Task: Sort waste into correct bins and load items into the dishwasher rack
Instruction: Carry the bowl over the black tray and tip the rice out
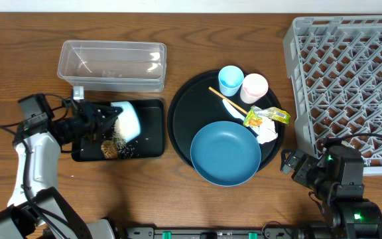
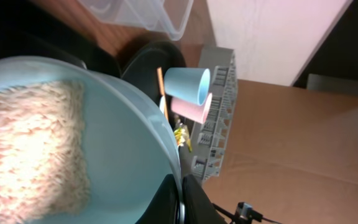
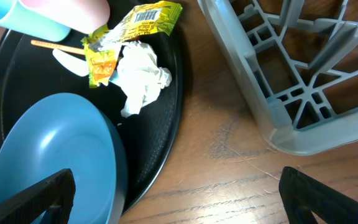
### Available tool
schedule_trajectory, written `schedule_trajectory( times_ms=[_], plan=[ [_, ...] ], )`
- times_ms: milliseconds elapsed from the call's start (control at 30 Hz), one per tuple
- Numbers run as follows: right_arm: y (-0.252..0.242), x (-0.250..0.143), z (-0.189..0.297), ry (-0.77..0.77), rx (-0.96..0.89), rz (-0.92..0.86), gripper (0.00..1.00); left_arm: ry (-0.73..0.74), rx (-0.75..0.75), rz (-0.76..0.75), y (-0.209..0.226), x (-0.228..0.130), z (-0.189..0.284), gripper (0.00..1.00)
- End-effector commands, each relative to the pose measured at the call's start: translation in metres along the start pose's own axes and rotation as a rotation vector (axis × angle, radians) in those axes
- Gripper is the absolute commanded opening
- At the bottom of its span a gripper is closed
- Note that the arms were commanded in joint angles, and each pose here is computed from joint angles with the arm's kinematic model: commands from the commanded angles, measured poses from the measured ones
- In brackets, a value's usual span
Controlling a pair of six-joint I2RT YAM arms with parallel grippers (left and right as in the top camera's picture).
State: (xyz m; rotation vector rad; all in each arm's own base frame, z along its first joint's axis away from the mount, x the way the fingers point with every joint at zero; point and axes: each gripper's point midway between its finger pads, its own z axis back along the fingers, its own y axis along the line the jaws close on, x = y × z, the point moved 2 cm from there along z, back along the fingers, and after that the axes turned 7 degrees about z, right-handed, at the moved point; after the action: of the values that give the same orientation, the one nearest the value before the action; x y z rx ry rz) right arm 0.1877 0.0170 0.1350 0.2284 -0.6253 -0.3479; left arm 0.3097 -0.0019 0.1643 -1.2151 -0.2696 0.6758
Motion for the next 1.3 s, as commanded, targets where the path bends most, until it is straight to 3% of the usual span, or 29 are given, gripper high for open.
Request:
schedule_trajectory(
  times_ms=[0,333,1167,1267],
  plan=[
    [0.0,0.006,0.004,-0.022,-0.007,0.011,0.99,0.017,-0.061,-0.028,-0.012,-0.004,0.005,0.06],
    [0.0,0.006,0.004,-0.022,-0.007,0.011,0.99,0.086,-0.197,-0.076,-0.032,-0.01,0.007,0.06],
    [0.0,0.006,0.004,-0.022,-0.007,0.011,0.99,0.009,-0.112,-0.035,-0.015,0.011,0.005,0.06],
    [0.0,0.006,0.004,-0.022,-0.007,0.011,0.99,0.074,-0.193,-0.003,-0.027,0.0,0.007,0.06]
  ],
)
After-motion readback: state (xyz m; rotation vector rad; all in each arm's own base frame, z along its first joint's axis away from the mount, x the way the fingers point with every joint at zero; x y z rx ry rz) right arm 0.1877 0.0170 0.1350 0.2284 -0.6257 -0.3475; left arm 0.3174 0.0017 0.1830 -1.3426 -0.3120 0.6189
